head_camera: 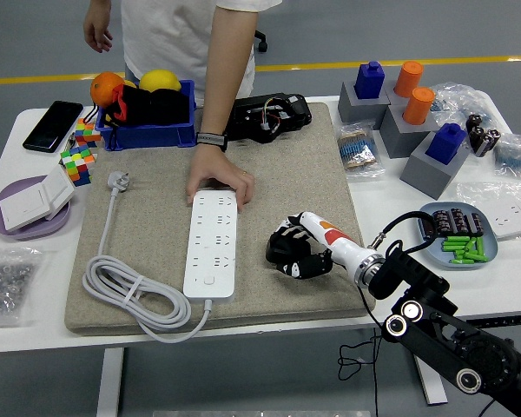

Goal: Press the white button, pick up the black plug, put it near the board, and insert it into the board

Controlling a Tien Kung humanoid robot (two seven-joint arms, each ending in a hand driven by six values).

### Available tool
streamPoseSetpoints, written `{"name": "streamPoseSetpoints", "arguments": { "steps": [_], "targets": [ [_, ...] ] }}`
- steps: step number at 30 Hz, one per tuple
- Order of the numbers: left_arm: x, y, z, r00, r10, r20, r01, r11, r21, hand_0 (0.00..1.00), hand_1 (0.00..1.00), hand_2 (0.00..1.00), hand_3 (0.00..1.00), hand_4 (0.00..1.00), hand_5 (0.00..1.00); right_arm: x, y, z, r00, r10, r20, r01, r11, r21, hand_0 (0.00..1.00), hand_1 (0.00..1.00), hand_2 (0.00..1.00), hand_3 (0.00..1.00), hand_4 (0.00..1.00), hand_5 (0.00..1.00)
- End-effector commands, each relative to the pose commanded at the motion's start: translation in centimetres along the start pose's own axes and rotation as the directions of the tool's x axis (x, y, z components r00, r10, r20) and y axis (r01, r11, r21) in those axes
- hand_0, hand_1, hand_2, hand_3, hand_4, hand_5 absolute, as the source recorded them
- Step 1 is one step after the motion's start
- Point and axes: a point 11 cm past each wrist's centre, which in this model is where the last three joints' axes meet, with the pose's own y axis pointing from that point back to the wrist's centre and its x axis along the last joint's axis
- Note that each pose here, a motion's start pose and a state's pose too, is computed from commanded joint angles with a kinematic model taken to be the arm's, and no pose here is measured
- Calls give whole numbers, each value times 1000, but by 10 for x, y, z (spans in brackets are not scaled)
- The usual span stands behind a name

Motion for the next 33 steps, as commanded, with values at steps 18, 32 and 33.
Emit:
{"name": "streamPoseSetpoints", "arguments": {
  "steps": [18, 32, 33],
  "targets": [
    [1, 0, -2, 1000, 1, 9, -1, 1000, 5, 651, 645, 642, 685, 580, 30, 5, 1, 1, 1000, 25, 10, -25, 1000, 16, 412, 478, 587, 507, 854, 8],
    [1, 0, -3, 1000, 1, 12, -1, 1000, 7, 651, 646, 642, 685, 580, 29, 7, 6, 4, 999, 31, 24, -31, 999, 11, 547, 578, 623, 522, 851, 16],
    [1, 0, -3, 1000, 0, 12, 0, 1000, 6, 651, 646, 642, 685, 580, 29, 5, 6, 5, 999, 27, 21, -27, 1000, 6, 547, 578, 623, 522, 851, 16]
  ]
}}
